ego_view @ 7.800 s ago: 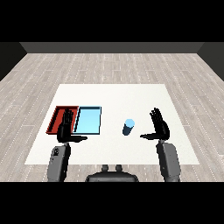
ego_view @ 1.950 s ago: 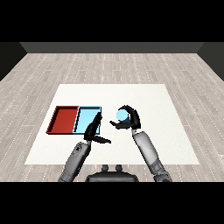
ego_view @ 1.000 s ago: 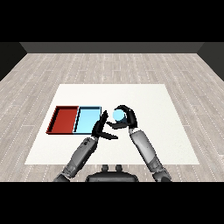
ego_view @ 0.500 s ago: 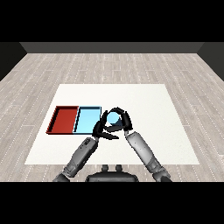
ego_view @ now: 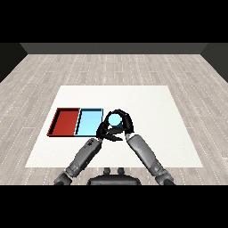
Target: Pick the blue can and put it in the blue box
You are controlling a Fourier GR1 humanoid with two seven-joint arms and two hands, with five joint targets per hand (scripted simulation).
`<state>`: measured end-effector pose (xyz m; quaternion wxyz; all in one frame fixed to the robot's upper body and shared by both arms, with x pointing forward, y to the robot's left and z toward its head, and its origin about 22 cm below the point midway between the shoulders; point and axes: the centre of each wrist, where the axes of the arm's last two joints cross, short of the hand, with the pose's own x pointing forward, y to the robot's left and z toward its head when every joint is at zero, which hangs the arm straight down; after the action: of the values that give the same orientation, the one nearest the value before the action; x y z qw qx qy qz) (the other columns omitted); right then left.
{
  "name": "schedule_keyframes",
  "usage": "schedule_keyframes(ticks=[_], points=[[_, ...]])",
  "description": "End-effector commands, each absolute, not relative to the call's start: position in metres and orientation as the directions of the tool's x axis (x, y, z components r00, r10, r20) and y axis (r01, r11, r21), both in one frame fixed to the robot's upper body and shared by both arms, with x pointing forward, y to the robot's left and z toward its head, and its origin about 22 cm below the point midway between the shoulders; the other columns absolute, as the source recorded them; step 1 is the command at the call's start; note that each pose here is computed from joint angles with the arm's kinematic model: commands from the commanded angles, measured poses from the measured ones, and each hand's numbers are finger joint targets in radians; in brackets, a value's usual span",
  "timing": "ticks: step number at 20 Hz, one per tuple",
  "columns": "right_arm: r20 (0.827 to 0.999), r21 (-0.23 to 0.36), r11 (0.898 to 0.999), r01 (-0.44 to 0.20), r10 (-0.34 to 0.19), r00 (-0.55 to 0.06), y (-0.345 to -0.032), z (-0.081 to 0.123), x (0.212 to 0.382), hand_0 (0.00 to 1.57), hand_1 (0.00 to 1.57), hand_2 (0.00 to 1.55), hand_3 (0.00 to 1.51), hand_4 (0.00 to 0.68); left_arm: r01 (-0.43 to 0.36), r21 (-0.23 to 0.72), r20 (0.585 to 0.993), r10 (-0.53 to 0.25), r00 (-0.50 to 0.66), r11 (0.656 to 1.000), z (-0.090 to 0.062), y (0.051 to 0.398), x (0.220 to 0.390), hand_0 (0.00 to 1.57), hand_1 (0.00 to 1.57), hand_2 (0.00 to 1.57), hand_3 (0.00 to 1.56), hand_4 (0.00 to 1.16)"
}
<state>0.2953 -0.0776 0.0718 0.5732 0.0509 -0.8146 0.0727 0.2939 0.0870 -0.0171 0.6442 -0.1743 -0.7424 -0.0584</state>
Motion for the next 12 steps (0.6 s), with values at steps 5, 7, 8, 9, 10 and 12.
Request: schedule_keyframes(ticks=[5, 7, 8, 9, 10, 12], points=[[0.947, 0.015, 0.98, -0.196, -0.077, -0.311, -0.068, 0.055, 0.285, 1.47, 1.47, 1.46, 1.39, 0.601, 0.324, -0.103, 0.986, 0.139, -0.092, 0.94, -0.014, 0.064, 0.287, 0.0, 0.0, 0.0, 0.0, 0.37], [0.945, 0.034, 0.981, -0.189, -0.093, -0.314, -0.078, 0.061, 0.289, 1.48, 1.48, 1.47, 1.39, 0.592, 0.291, -0.065, 0.993, 0.091, -0.076, 0.954, -0.004, 0.062, 0.303, 0.0, 0.0, 0.0, 0.0, 0.48], [0.943, 0.05, 0.978, -0.204, -0.113, -0.313, -0.065, 0.064, 0.289, 1.47, 1.47, 1.47, 1.4, 0.595, 0.289, -0.093, 0.99, 0.119, -0.075, 0.953, -0.001, 0.064, 0.301, 0.0, 0.0, 0.0, 0.0, 0.51], [0.946, 0.057, 0.974, -0.22, -0.123, -0.3, -0.067, 0.054, 0.296, 1.48, 1.48, 1.47, 1.4, 0.6, 0.289, -0.101, 0.989, 0.128, -0.074, 0.952, -0.011, 0.071, 0.299, 0.0, 0.0, 0.0, 0.0, 0.53], [0.944, 0.07, 0.975, -0.209, -0.132, -0.301, -0.061, 0.055, 0.281, 1.47, 1.47, 1.46, 1.39, 0.606, 0.269, -0.097, 0.988, 0.125, -0.089, 0.958, 0.004, 0.057, 0.3, 0.0, 0.0, 0.0, 0.0, 0.57], [0.937, 0.083, 0.977, -0.195, -0.143, -0.318, -0.07, 0.068, 0.293, 1.47, 1.47, 1.46, 1.39, 0.607, 0.189, -0.142, 0.987, 0.153, -0.046, 0.972, -0.02, 0.058, 0.291, 0.43, 0.43, 0.62, 0.5, 0.57]])
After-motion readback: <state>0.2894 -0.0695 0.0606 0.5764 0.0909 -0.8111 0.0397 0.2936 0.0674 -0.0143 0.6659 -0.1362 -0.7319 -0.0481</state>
